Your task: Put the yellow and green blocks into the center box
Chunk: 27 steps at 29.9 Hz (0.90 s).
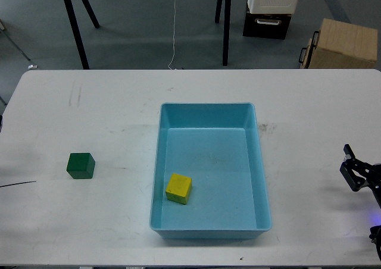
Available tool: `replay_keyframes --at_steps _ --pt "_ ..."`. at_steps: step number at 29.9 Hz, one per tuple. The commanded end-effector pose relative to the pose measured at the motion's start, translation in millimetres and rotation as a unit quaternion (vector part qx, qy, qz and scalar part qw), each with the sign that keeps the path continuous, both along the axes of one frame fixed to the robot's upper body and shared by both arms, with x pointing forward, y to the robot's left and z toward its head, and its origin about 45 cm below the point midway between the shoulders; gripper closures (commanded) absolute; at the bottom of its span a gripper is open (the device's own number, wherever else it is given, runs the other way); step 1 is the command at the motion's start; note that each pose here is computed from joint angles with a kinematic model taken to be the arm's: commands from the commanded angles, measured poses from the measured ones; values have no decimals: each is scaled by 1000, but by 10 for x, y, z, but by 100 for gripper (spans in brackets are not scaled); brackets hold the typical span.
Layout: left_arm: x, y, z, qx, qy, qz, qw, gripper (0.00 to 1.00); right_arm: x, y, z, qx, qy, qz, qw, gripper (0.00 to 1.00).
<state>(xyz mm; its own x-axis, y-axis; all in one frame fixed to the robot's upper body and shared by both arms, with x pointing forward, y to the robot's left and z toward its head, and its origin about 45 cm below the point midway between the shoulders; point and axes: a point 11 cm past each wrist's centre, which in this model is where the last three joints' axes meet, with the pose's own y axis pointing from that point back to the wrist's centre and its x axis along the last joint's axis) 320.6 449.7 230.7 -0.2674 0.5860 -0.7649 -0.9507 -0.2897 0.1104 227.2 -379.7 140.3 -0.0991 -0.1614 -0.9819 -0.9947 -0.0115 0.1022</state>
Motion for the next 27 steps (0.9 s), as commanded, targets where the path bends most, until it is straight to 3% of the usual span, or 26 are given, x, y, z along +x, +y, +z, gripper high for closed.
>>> replay_keyframes --at_steps 1,6,11,16,19,27 --pt "-34 -48 287 154 13 -108 982 0 2 0 8 -2 -1 1 1000 0" --pt "-74 -660 260 347 -8 -288 893 0 -3 10 8 -10 -3 7 1000 0" --pt "-294 -966 152 552 -42 -397 732 0 -13 11 2 -13 -2 8 1000 0" --pt "-467 -1003 19 685 -66 -449 569 0 -15 13 5 -13 -2 9 1000 0" --pt "-560 -750 -13 737 -35 -464 490 0 -13 14 9 -16 -3 11 1000 0" --pt "-558 -441 -124 783 74 -471 400 0 -12 25 9 -15 -4 11 1000 0"
